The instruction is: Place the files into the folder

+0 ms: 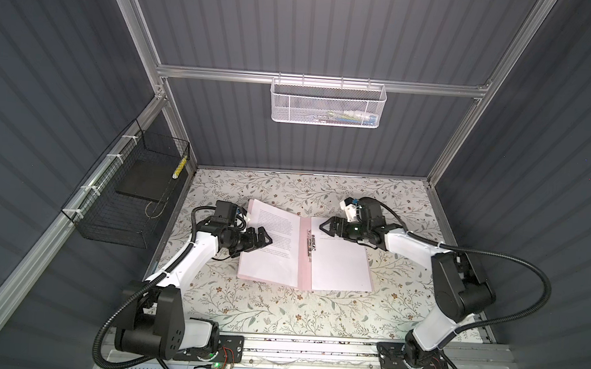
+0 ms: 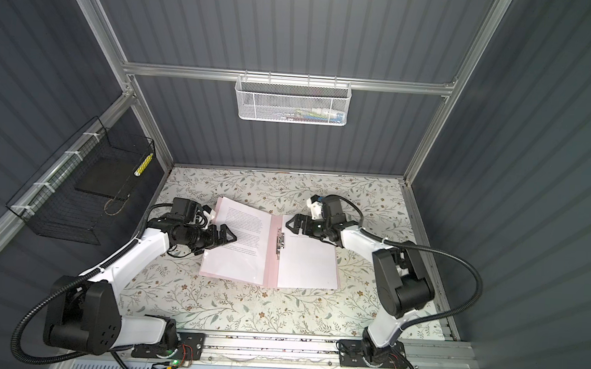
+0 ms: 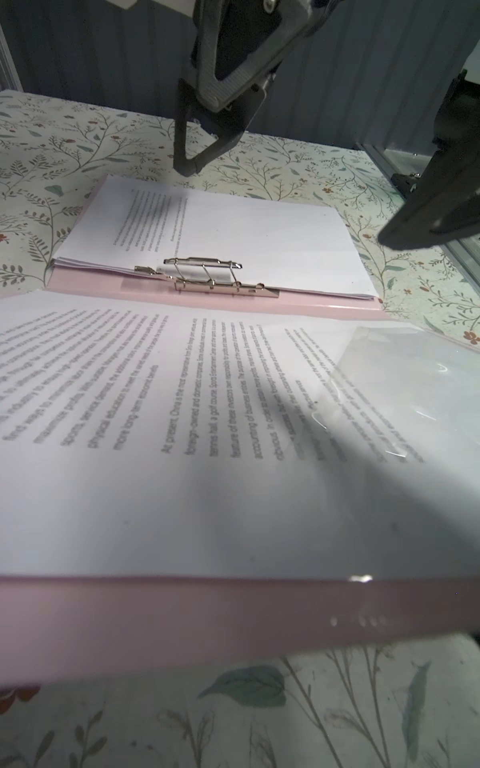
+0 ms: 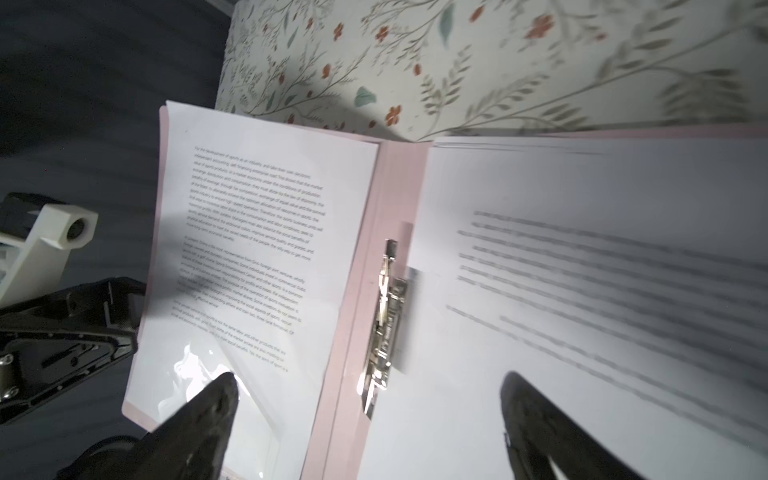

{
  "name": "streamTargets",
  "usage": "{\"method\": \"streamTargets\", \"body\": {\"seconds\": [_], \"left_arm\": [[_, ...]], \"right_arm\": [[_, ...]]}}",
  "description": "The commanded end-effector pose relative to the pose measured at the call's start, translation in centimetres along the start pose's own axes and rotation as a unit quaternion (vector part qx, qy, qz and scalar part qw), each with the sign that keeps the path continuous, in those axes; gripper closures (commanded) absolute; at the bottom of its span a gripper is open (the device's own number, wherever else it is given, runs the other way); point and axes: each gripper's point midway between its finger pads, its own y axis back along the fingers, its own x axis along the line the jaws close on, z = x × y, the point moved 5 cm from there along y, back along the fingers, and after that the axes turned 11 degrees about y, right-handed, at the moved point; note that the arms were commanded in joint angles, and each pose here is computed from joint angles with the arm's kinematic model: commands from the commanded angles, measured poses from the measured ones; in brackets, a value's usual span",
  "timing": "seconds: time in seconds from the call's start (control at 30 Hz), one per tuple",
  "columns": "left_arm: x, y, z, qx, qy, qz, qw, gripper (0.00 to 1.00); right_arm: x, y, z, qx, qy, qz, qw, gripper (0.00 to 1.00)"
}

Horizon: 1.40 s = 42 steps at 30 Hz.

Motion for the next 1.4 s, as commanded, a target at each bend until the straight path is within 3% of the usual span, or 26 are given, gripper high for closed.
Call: {"method": "streamTargets", "body": {"seconds": [0.0, 0.3, 0.67, 1.03, 1.23, 1.37], "left_arm": [[0.6, -0.1, -0.6, 0.006, -0.012, 0.011, 1.000, 0.00], [0.6, -0.2, -0.6, 0.003, -0.015, 0.009, 1.000, 0.00], [0.5, -0.3, -0.6, 0.004, -0.015, 0.002, 1.000, 0.00], [0.5, -0.3, -0.6, 0.004, -0.015, 0.003, 1.000, 0.00], [0.5, -0.3, -0.6, 0.005, -0.015, 0.002, 1.000, 0.00], [0.5, -0.4, -0.7, 0.007, -0.014, 0.001, 1.000, 0.00]], "right_arm": [[1.6, -2.0, 1.8, -0.003, 0.031, 0.053, 0.998, 0.05], [1.6, -6.9, 1.8, 0.029, 0.020, 0.086, 0.996, 0.09], [0.7, -9.5, 1.0, 0.048, -0.003, 0.092, 0.995, 0.11], [0.4, -9.1, 1.1, 0.046, -0.003, 0.073, 0.996, 0.13], [2.8, -7.3, 2.7, 0.010, 0.016, 0.116, 0.993, 0.13], [3.0, -6.4, 3.6, -0.002, 0.026, 0.096, 0.995, 0.12]]}}
